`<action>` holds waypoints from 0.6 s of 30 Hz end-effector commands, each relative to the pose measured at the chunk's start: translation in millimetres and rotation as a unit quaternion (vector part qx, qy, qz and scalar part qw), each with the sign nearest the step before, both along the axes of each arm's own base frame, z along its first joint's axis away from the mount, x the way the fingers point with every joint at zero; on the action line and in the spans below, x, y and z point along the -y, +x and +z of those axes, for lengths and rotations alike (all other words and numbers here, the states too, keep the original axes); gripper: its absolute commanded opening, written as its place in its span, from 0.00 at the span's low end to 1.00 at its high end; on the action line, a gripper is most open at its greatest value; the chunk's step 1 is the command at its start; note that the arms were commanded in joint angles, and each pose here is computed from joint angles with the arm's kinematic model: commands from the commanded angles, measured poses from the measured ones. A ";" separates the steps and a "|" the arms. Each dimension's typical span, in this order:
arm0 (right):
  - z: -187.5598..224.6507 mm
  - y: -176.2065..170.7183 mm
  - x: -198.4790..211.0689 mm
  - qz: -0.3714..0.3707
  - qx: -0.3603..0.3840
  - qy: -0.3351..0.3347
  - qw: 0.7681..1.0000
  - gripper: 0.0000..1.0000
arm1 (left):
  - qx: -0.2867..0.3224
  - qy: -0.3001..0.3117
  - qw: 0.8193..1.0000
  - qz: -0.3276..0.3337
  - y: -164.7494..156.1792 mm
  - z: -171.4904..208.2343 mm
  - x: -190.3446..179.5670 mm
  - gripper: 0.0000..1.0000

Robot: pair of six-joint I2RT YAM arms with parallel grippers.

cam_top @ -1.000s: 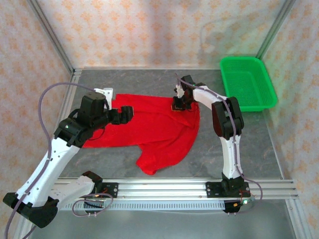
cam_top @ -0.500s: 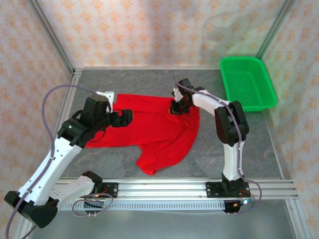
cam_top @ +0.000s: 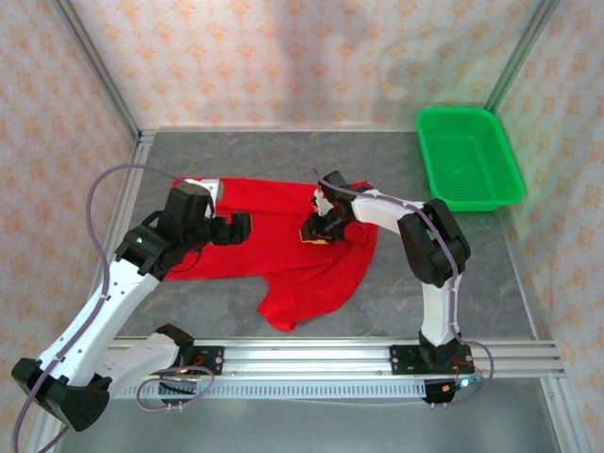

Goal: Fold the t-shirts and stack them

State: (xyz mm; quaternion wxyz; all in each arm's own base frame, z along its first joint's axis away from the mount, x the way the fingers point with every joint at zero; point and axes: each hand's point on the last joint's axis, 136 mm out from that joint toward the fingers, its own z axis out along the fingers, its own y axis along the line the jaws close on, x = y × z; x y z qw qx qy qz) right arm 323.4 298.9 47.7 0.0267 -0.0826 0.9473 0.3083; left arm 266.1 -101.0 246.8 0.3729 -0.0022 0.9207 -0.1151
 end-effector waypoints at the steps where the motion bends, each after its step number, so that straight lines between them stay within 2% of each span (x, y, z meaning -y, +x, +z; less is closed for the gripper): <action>1: 62.5 11.6 -3.4 -0.021 0.052 0.055 0.997 0.43 | 0.008 0.018 1.000 0.010 1.0 -3.9 -6.1 0.97; 5: 92.6 33.5 17.6 -0.067 0.087 0.063 0.992 0.47 | 0.008 0.013 1.000 0.024 4.0 -9.3 -8.5 0.97; 8: 82.2 62.4 57.6 -0.135 0.103 -0.007 0.986 0.50 | 0.006 0.008 1.000 0.026 6.1 -12.8 -7.3 0.97; 11: 60.1 72.6 71.2 -0.119 0.087 -0.072 0.986 0.49 | 0.003 0.008 1.000 0.029 7.9 -15.0 -8.1 0.97; 18: 26.7 67.0 51.0 -0.127 0.033 -0.029 0.991 0.50 | -0.006 0.019 0.998 0.061 11.0 -22.1 -20.9 0.97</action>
